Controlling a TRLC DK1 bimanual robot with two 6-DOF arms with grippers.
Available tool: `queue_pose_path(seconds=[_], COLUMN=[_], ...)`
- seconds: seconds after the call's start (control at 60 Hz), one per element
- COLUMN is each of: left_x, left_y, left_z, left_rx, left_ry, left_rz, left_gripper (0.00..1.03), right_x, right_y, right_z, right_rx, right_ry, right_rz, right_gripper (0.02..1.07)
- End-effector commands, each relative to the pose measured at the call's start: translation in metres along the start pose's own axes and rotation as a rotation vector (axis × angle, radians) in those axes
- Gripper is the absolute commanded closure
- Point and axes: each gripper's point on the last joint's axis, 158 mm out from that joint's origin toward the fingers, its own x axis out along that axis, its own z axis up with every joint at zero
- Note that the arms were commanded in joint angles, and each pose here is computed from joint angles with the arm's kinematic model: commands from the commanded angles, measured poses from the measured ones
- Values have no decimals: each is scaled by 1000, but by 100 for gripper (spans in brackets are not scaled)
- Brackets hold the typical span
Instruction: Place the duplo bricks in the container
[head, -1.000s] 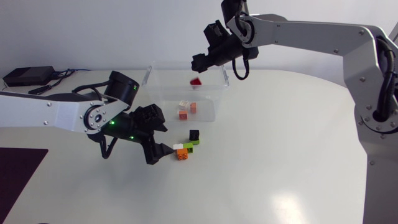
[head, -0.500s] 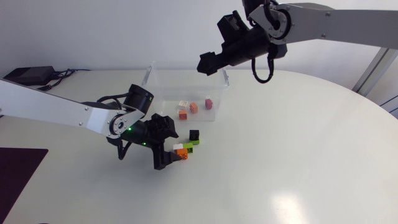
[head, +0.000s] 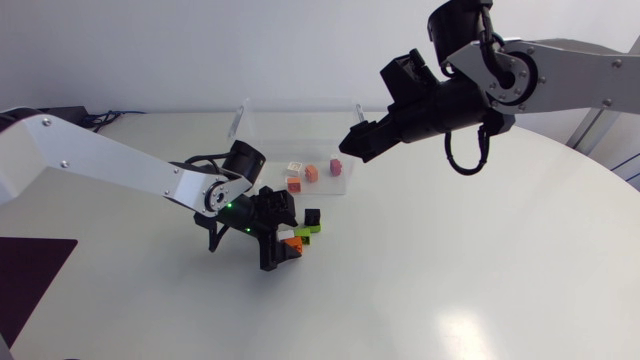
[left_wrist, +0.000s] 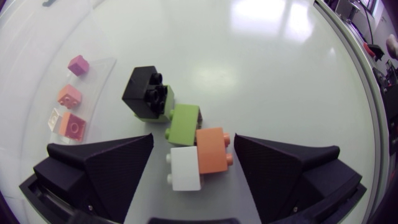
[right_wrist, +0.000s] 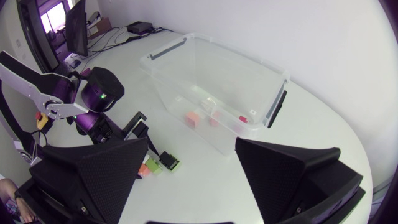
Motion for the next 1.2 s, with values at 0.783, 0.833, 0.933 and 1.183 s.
queue_pose_path(seconds=[0.783,0.833,0.933,1.183], left_x=[-60,-74,-100,-153], left_y=[-17,-12,3,70], left_z=[24,33,49,93], left_rx=[6,4,-20,-91], left_ry=[2,-14,-50,-166], left_rz=[-24,-7,31,185], left_gripper=[86,86,86,86], right_x=[-10,-6,4,30], right_y=[6,7,12,41], right_z=[-17,-20,-33,-67], right_rx=[-7,-2,-4,-67], right_ry=[3,14,46,146], right_rz=[14,21,39,110], right_gripper=[6,6,6,6])
